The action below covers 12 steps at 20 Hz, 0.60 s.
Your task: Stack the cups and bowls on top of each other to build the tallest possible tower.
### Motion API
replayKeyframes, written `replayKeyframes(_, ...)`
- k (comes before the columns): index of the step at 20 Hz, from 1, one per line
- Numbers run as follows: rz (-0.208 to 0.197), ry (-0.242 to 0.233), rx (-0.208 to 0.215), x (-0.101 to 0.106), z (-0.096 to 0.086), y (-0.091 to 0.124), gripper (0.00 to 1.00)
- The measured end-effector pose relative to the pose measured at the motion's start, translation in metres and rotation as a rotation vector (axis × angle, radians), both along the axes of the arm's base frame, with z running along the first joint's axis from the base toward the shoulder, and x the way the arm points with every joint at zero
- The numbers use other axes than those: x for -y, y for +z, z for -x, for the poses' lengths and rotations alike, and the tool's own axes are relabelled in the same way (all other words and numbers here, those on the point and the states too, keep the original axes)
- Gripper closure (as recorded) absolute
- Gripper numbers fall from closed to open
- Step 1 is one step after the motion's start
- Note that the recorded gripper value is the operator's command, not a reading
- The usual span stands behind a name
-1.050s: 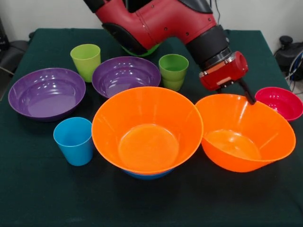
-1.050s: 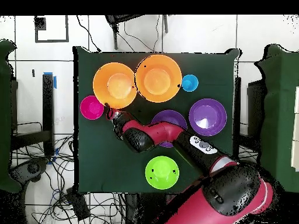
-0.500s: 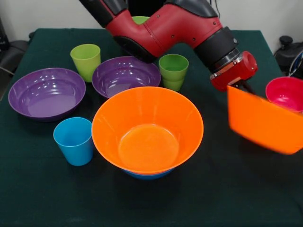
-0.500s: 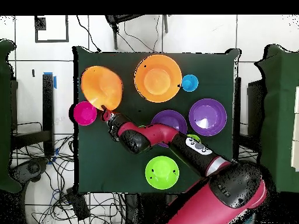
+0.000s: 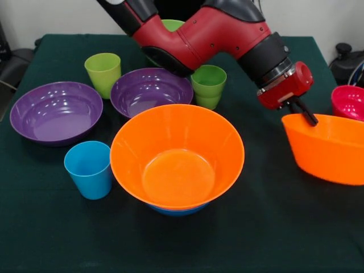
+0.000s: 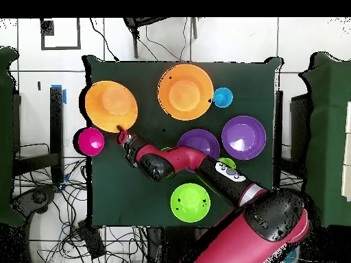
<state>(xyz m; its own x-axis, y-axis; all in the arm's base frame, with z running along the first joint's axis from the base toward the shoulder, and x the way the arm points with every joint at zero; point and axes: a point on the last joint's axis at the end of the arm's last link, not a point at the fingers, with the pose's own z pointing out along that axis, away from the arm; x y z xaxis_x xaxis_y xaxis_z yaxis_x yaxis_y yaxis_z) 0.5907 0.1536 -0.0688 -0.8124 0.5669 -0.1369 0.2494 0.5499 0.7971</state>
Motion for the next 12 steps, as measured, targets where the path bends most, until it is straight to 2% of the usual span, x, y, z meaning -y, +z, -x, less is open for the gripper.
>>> replayKeyframes(6,0.013,0.022,0.000,-0.008,0.004,-0.001,1.00)
replayKeyframes(10,0.055,0.066,0.006,-0.019,0.008,-0.001,1.00)
replayKeyframes(12,0.114,0.105,0.011,-0.023,0.009,0.001,1.00)
